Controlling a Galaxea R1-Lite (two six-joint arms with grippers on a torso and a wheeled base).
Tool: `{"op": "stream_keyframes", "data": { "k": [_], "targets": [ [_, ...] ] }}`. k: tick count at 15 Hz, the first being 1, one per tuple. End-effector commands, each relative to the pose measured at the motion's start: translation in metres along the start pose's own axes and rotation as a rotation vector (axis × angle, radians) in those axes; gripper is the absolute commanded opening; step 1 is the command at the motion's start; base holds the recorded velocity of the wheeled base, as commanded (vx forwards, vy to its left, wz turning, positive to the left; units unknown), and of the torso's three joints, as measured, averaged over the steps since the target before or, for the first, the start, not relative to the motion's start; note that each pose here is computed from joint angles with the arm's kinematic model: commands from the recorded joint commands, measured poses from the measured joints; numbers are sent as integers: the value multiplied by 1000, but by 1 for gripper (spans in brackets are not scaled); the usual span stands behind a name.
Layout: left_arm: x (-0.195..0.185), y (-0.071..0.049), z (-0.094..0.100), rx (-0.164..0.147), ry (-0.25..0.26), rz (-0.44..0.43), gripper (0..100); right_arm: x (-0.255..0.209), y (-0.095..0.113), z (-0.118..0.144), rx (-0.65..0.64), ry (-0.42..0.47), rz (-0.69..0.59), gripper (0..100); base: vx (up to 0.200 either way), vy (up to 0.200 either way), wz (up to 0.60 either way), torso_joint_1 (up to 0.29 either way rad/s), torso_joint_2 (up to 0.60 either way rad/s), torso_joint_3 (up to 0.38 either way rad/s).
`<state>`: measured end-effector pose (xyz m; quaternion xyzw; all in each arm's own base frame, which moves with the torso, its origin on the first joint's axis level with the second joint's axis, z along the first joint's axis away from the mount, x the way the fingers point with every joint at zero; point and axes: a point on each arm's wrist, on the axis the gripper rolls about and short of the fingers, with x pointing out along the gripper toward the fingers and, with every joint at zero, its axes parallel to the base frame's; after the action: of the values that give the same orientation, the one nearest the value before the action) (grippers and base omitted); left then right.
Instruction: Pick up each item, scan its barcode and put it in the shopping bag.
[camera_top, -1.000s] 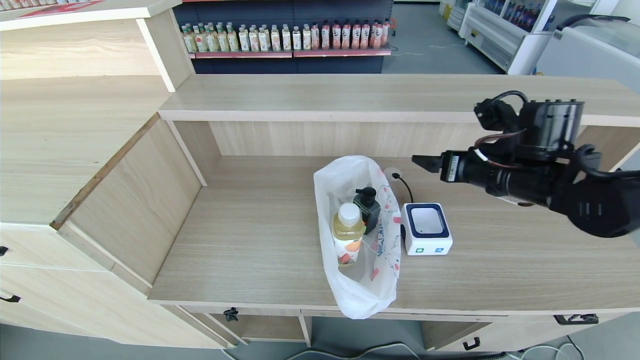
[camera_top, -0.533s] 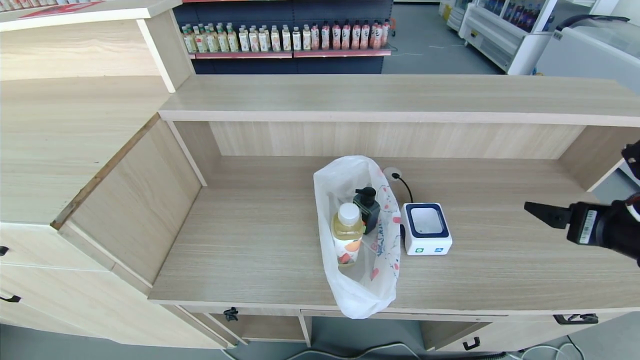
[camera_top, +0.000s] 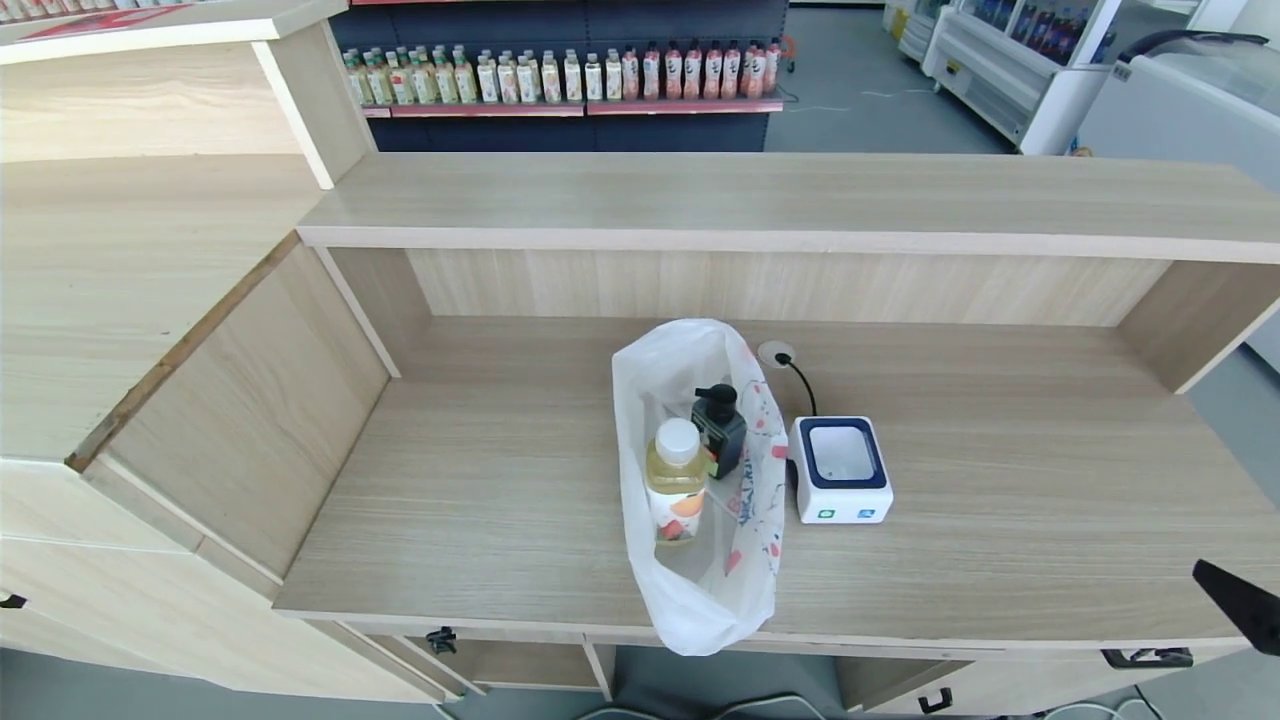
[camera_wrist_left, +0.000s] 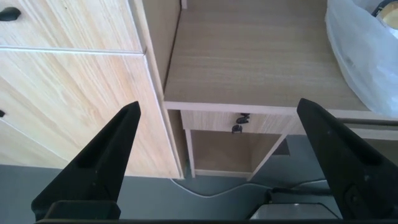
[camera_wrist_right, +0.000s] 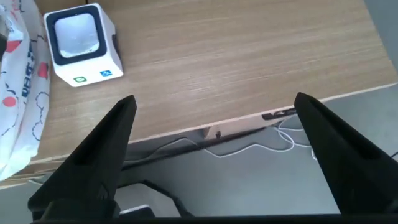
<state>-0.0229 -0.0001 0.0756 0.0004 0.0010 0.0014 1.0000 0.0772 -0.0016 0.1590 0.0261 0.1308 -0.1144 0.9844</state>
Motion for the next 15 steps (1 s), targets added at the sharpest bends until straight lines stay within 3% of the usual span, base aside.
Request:
{"op": "stream_keyframes", "data": {
  "k": [1, 5, 7, 9, 13, 15],
  "targets": [
    [0, 0, 0, -1, 0, 0, 100, -30, -12, -32, 23, -91, 8, 100, 0, -200, 0, 2, 2, 2],
    [0, 0, 0, -1, 0, -1, 100, -65, -26, -75, 11, -75, 1, 100, 0, -200, 0, 0, -1, 7],
    [0, 0, 0, -1, 0, 0, 100, -77, -31, -93, -3, -117, 11, 100, 0, -200, 0, -7, 0, 5],
    [0, 0, 0, -1, 0, 0, 100, -77, -31, -94, -5, -110, 8, 100, 0, -200, 0, 7, 0, 5],
    [0, 0, 0, 1, 0, -3, 100, -77, -31, -94, -4, -109, 5, 100, 0, 0, 0, 0, 0, 0],
    [1, 0, 0, 1, 16, -3, 100, -77, -31, -94, -9, -109, 6, 100, 200, 0, 0, 2, 0, 0]
  ]
}}
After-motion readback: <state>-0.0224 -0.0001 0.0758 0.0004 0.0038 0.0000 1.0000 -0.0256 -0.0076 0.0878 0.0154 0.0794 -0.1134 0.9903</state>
